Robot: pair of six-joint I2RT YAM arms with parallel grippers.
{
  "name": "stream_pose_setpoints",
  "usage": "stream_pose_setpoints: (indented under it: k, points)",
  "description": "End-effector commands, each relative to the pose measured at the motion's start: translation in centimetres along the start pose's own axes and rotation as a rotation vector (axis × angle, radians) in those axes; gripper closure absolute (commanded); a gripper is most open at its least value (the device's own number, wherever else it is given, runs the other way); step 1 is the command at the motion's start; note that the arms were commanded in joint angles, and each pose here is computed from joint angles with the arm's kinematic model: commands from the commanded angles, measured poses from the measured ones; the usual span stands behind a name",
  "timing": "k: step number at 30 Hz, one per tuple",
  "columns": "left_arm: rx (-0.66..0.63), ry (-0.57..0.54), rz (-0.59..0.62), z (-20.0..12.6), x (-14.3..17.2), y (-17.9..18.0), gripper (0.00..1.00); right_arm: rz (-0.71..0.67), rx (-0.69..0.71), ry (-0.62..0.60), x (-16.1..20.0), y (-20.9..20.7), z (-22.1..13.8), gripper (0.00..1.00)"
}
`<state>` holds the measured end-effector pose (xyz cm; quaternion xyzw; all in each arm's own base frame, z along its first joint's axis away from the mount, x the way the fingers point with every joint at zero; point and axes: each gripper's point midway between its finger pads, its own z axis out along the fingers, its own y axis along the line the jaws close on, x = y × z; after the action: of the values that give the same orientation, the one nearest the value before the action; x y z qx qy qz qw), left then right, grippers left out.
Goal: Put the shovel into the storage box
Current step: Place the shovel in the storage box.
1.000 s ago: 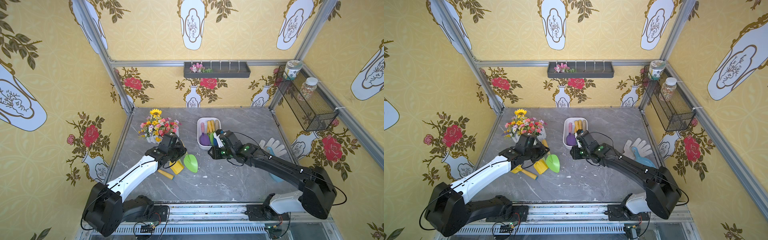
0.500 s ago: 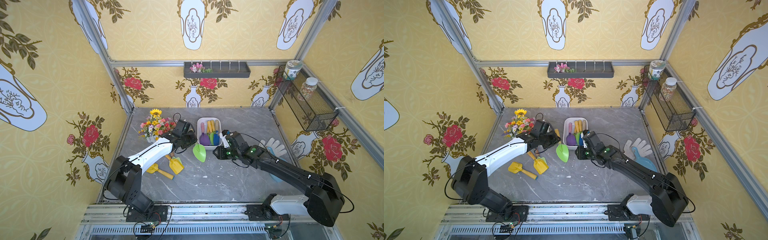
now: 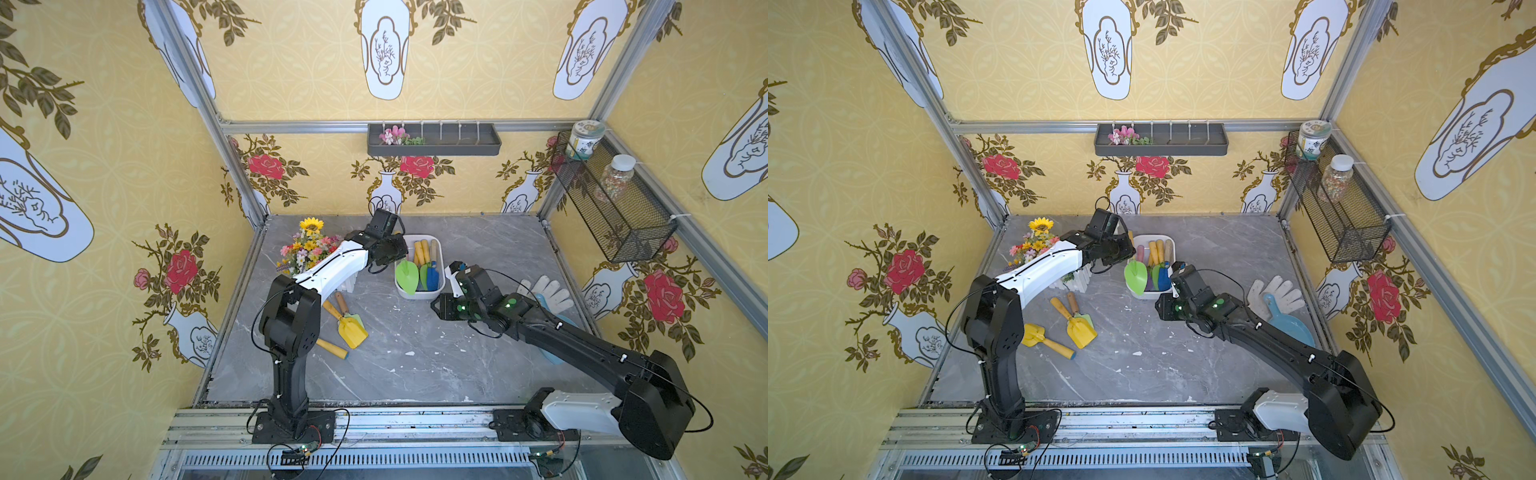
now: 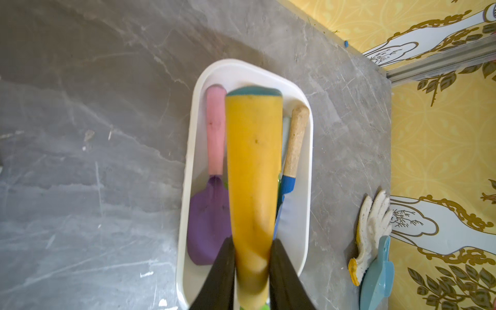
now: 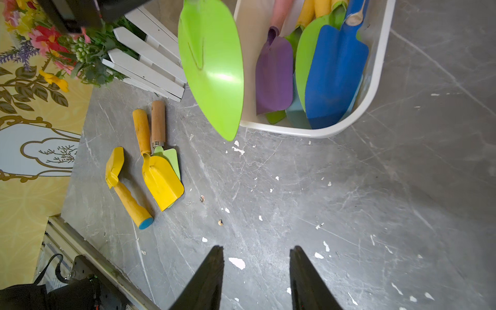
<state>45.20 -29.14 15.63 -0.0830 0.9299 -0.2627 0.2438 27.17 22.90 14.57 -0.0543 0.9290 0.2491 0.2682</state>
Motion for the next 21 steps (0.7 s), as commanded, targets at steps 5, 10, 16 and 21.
stream_pose_setpoints:
  k: [5, 10, 16, 21]
  points:
    - [0.004, -0.003, 0.133, 2.5, -2.5, -0.8, 0.81, 0.025, 0.021, 0.003, 0.3, -0.6, -0.2, 0.55]
    - [-0.011, -0.015, 0.161, 4.1, -3.8, -0.6, 0.81, 0.028, 0.028, 0.014, 0.6, -0.8, 0.0, 0.55]
    - [-0.026, 0.016, 0.193, 6.2, -3.5, 0.1, 0.81, 0.025, 0.036, 0.014, 0.4, -0.8, 0.0, 0.55]
    - [-0.034, 0.065, 0.191, 7.4, -2.3, 1.0, 0.81, 0.021, 0.038, 0.018, 0.4, -0.9, 0.3, 0.56]
